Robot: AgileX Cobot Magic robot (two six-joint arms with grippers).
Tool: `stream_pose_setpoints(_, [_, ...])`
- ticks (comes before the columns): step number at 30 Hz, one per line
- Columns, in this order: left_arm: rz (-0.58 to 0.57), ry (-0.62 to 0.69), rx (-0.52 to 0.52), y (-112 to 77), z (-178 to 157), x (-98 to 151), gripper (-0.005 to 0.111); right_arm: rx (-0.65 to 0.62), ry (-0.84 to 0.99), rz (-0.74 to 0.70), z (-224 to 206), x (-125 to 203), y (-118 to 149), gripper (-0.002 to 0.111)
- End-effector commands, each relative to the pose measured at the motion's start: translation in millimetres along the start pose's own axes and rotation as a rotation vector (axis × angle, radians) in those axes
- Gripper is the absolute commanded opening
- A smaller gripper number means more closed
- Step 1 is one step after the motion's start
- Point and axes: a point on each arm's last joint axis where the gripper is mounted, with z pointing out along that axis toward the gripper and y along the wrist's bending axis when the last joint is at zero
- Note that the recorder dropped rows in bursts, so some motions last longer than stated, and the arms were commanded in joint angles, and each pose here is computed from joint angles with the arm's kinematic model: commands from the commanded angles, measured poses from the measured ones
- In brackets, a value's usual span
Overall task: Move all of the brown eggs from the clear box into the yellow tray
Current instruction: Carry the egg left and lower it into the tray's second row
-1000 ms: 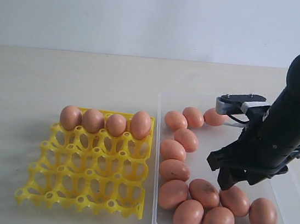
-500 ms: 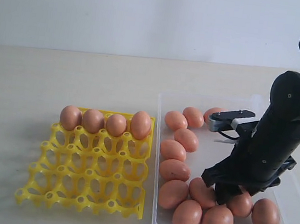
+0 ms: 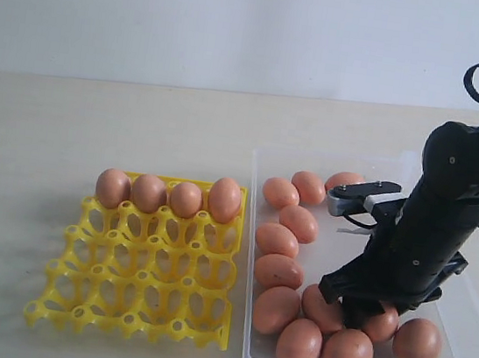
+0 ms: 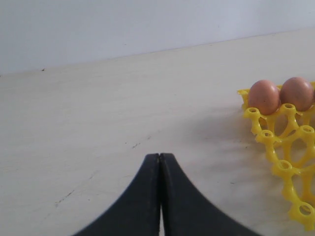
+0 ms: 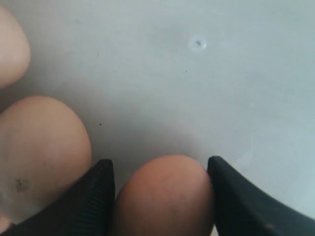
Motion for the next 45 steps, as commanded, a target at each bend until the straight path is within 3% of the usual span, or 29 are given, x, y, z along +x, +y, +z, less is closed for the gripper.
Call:
stream_pose_setpoints(1, [-0.005, -0.014, 0.008, -0.4, -0.2, -2.3, 0.0, 0.001, -0.018, -0.007, 4.6, -2.5, -0.2, -0.001])
stream_pose_setpoints(7, [-0.005, -0.014, 0.008, -0.4, -0.2, -2.3, 0.0, 0.017, -0.161, -0.031, -15.4, -9.7, 0.7, 0.0])
stream_pose_setpoints(12, [-0.005, -0.014, 0.008, -0.4, -0.2, -2.3, 0.0, 0.041, -0.449, -0.065, -59.7, -19.6, 10.7, 0.0])
stream_pose_setpoints(16, [-0.005, -0.014, 0.008, -0.4, -0.2, -2.3, 0.0, 0.027, -0.718, -0.179, -85.3, -29.9, 50.2, 0.0])
stream_pose_setpoints(18, [-0.005, -0.014, 0.008, -0.4, -0.2, -2.3, 0.0, -0.006, -0.888, -0.262, -93.2, -35.9, 83.4, 0.0])
stream_pose_setpoints(23, [-0.005, -0.014, 0.008, -0.4, -0.2, -2.3, 0.0, -0.093, -1.204, -0.389, -83.1, -46.8, 146.5, 0.0])
stream_pose_setpoints(27, [-0.005, -0.014, 0.008, -0.4, -0.2, -2.3, 0.0, -0.216, -1.244, -0.375, -49.0, -56.6, 165.5, 0.0])
stream_pose_setpoints(33, [-0.005, -0.014, 0.008, -0.4, -0.2, -2.3, 0.0, -0.297, -1.203, -0.384, -25.7, -79.9, 181.1, 0.0])
stream_pose_setpoints(45, [-0.005, -0.014, 0.008, -0.4, -0.2, -2.3, 0.0, -0.339, -1.182, -0.454, -5.0, -95.1, 193.3, 0.0])
